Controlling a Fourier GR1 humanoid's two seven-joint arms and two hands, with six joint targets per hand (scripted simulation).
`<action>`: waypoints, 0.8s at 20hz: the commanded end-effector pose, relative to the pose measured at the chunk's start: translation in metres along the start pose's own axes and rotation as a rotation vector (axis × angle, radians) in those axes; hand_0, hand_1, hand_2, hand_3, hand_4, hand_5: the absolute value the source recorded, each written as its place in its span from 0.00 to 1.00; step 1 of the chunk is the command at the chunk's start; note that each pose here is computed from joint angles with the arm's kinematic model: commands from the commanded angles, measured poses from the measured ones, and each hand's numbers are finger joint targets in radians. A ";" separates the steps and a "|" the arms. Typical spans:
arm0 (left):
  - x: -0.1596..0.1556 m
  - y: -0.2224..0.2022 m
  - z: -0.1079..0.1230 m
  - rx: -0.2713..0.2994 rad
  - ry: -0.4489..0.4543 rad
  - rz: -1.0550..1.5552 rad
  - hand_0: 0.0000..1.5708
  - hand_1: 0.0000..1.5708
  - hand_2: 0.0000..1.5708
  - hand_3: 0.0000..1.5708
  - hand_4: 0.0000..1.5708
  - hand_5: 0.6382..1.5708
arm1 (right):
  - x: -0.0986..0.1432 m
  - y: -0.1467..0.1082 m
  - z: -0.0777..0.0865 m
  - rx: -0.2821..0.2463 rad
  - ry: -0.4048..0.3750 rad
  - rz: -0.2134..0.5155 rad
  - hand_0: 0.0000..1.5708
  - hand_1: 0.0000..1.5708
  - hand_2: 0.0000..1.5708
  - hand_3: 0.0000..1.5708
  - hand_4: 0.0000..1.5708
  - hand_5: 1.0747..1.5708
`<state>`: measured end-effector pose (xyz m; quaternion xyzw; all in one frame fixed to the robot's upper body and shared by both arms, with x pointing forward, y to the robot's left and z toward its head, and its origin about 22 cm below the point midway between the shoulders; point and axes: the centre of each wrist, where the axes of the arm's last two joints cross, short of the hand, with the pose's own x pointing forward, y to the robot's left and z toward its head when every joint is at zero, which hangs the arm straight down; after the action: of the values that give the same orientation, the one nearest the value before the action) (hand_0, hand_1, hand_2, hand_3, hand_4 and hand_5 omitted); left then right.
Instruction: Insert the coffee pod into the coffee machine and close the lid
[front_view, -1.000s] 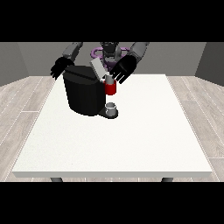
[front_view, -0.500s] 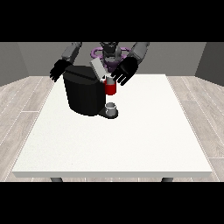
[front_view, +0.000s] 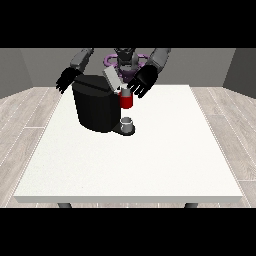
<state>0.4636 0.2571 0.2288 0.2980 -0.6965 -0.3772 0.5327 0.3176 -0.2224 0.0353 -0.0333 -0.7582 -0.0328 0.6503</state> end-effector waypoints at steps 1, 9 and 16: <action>-0.001 -0.005 0.000 0.000 -0.011 -0.022 0.73 0.73 0.75 0.65 0.29 1.00 | 0.005 0.022 -0.002 -0.007 -0.038 -0.016 0.00 0.00 0.00 0.00 0.21 1.00; -0.020 -0.008 0.008 -0.038 0.012 -0.035 0.67 0.67 0.72 0.61 0.23 1.00 | 0.003 0.008 0.007 0.002 0.006 -0.018 0.00 0.00 0.00 0.00 0.29 1.00; -0.006 -0.025 0.005 -0.103 -0.068 -0.116 0.36 0.36 0.52 0.41 0.15 1.00 | -0.016 -0.019 0.003 -0.084 0.030 0.002 0.00 0.00 0.00 0.00 0.26 1.00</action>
<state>0.4624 0.2522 0.2183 0.3026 -0.6947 -0.4110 0.5069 0.3184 -0.2261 0.0323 -0.0445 -0.7586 -0.0462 0.6484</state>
